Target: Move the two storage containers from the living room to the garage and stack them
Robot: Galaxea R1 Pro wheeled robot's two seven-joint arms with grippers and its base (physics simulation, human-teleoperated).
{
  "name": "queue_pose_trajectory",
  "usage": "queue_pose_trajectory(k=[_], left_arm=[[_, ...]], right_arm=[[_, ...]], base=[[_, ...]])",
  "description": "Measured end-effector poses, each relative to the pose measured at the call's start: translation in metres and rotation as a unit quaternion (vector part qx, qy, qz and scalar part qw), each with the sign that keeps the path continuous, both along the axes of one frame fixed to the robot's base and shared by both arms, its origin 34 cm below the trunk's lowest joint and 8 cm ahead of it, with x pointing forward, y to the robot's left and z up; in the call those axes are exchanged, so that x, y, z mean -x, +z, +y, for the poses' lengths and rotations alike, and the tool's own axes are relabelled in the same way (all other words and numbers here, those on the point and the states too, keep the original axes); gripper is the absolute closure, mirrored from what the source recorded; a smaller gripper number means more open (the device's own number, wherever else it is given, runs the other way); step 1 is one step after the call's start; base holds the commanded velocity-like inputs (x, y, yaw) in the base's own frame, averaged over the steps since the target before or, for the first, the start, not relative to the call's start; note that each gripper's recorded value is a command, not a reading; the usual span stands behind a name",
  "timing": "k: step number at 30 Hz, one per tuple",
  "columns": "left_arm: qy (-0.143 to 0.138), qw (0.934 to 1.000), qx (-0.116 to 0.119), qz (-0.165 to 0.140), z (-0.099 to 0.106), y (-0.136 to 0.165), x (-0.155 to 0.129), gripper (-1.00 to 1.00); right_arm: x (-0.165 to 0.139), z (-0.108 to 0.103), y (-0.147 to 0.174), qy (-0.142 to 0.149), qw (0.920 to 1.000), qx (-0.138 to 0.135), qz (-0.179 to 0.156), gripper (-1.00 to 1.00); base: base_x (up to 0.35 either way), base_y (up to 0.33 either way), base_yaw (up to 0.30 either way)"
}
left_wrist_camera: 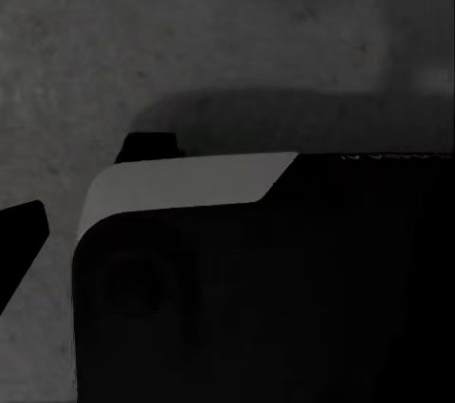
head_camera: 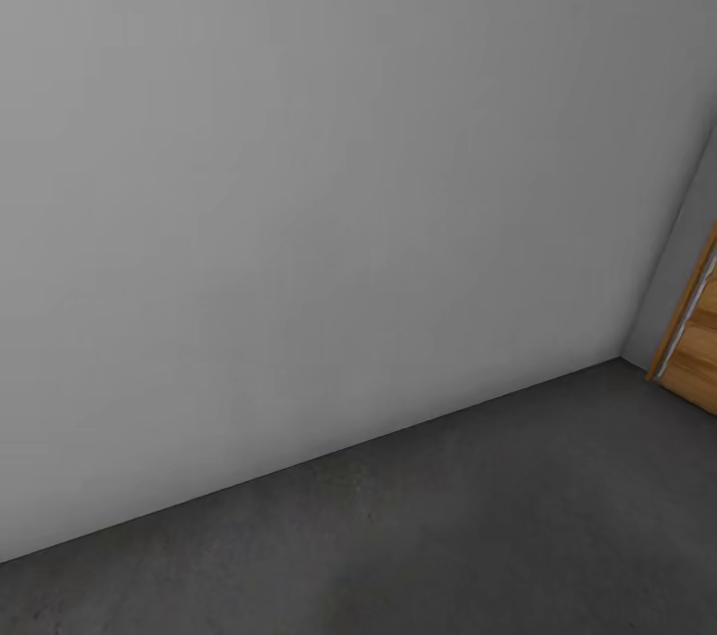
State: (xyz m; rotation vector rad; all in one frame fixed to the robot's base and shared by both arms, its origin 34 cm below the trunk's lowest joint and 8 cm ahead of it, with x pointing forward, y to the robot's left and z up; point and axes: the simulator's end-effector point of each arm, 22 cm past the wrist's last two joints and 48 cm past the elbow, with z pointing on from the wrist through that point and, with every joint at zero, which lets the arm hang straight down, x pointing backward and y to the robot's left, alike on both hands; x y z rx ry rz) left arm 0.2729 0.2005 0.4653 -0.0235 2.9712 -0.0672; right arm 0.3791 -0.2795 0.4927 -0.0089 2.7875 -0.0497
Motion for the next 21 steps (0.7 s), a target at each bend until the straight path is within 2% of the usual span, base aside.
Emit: queue_pose_trajectory(k=[4,8,9,11,16,21], left_arm=[[0.005,0.9995,-0.013,-0.027,0.009,0.012,-0.033,-1.00],[0.018,0.9977,-0.043,-0.050,0.024,0.022,-0.055,-1.00],[0.027,0.9963,-0.059,-0.058,0.034,0.026,-0.063,-1.00],[0.033,0.9952,-0.068,-0.063,0.040,0.029,-0.067,-1.00],[0.039,0.9942,-0.072,-0.070,0.041,0.030,-0.071,-1.00],[0.045,0.9915,-0.073,-0.098,0.042,0.032,-0.079,-1.00]], right_arm=[[-0.009,-0.009,0.006,0.001,0.9999,0.005,-0.009,-1.00],[-0.014,-0.015,0.008,0.002,0.9998,0.009,-0.019,-1.00],[-0.018,-0.017,0.010,0.003,0.9995,0.011,-0.028,-1.00],[-0.022,-0.019,0.012,0.002,0.9992,0.014,-0.038,-1.00],[-0.029,-0.030,0.016,0.003,0.9982,0.022,-0.055,-1.00],[-0.029,-0.033,0.016,0.003,0.9981,0.025,-0.057,-1.00]], base=[[0.000,0.000,0.000],[0.000,0.000,0.001],[0.000,0.000,0.015],[0.000,0.000,0.049],[0.000,0.000,0.145],[0.000,0.000,0.236]])
